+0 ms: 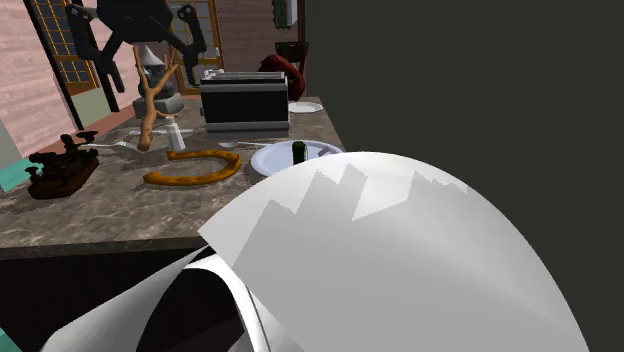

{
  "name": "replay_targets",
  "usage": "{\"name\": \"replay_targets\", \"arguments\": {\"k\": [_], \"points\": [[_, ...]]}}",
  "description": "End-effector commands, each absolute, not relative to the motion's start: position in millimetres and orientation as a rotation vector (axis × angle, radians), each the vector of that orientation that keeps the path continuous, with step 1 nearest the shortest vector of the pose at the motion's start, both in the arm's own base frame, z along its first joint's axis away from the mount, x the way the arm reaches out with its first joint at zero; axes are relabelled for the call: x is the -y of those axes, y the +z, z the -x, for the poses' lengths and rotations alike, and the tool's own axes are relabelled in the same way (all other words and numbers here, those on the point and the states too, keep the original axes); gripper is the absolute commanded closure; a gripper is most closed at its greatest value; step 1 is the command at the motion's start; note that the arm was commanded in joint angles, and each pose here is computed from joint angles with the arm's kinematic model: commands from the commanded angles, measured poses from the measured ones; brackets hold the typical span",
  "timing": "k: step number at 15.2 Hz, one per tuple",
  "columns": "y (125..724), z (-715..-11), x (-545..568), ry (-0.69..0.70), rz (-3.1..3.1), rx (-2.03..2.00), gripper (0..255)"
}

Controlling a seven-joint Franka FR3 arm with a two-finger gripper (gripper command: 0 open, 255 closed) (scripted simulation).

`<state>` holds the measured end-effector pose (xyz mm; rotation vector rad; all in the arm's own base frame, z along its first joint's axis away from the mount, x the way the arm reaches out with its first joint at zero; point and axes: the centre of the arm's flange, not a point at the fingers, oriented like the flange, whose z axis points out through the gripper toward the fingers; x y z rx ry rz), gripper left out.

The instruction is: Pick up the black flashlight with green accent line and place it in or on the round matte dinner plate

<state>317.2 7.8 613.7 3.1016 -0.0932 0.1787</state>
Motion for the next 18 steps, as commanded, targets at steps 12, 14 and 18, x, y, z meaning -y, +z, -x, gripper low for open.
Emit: {"name": "replay_targets", "arguments": {"k": [12, 14, 18], "points": [[546.5, -316.8, 120.7, 0.153, -3.099, 0.255, 0], [534.2, -315.2, 143.9, 0.148, -3.098, 0.284, 0], [509.3, -310.6, 190.2, 0.139, -3.094, 0.343, 0]]}}
